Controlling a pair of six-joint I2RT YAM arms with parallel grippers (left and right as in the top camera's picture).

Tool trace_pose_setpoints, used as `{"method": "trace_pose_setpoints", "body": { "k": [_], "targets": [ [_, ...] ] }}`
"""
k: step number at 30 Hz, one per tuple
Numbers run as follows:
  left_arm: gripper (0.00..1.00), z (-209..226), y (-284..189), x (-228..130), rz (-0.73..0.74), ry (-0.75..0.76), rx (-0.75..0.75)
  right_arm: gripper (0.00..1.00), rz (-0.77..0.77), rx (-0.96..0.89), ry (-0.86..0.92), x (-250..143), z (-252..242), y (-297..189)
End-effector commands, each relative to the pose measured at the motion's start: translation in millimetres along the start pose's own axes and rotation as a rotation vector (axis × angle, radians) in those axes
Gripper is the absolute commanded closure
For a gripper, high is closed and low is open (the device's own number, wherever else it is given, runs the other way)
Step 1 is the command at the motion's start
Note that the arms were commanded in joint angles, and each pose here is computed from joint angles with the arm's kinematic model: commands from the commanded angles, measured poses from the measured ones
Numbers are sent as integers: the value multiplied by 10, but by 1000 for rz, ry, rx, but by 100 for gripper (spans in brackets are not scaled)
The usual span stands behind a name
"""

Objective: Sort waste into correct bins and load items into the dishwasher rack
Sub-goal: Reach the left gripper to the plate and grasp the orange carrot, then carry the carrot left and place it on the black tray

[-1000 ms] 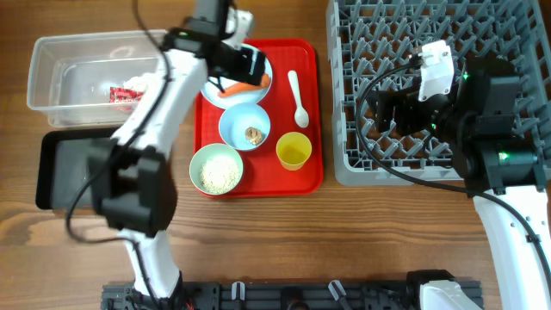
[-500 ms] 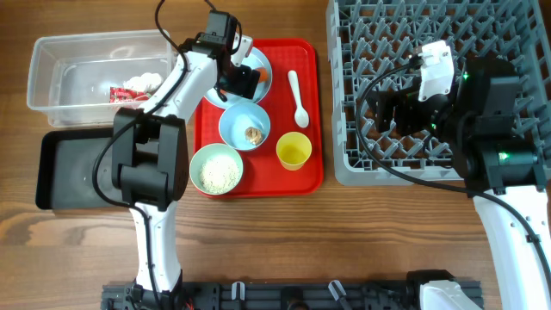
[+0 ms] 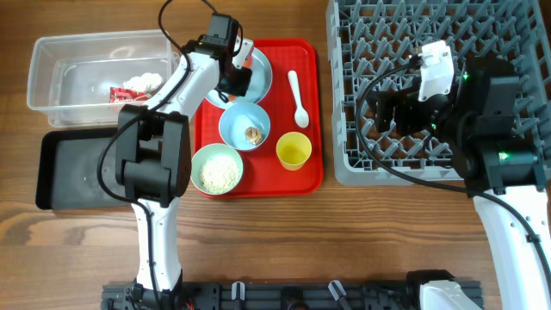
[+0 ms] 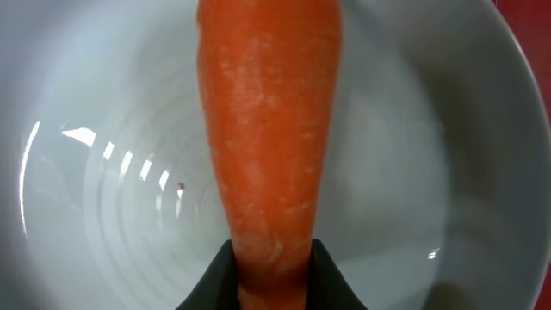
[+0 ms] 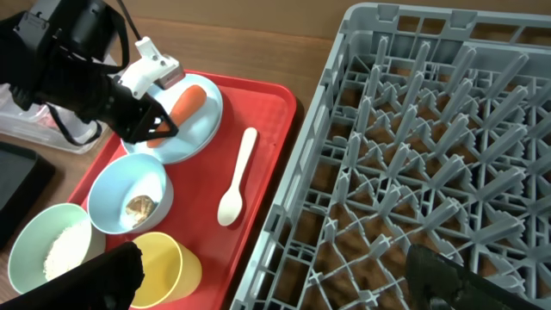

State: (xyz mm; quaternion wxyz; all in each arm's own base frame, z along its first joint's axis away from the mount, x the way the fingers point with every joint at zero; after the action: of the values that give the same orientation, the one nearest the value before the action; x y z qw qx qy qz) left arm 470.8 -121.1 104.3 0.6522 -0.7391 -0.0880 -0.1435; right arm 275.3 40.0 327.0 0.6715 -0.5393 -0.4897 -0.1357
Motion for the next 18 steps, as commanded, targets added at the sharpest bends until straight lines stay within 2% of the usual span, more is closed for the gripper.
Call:
{"method": "trace_pose_setpoints", "body": {
  "k": [1,8,13,18],
  "targets": [
    [90,-7,163,-54,34,-41,-11,0,-13,14,7,31,-2,-10],
    [88,-52,-218,181,-77,-62,-21,1,-13,14,7,31,-2,-10],
    [90,-64,-864,435,-231,-166,-6,0,-12,14,8,30,-2,-10],
    [92,-62,-1544,413,-311,-262,-29,0,-12,14,7,30,-2,-10]
  ]
}}
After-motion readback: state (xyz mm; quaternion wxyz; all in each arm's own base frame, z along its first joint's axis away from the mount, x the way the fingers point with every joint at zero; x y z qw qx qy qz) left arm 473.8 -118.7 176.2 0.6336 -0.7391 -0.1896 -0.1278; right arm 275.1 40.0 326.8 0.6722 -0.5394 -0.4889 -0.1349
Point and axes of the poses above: each gripper's point midway between its finger pads, its own y axis out along the fingers, its own z axis along the line the jaws close on, x = y × z, the point moved 10 cm from there along -y, back along the fingers, and after that the axes turned 15 degrees about -y, right-handed, at the moved point
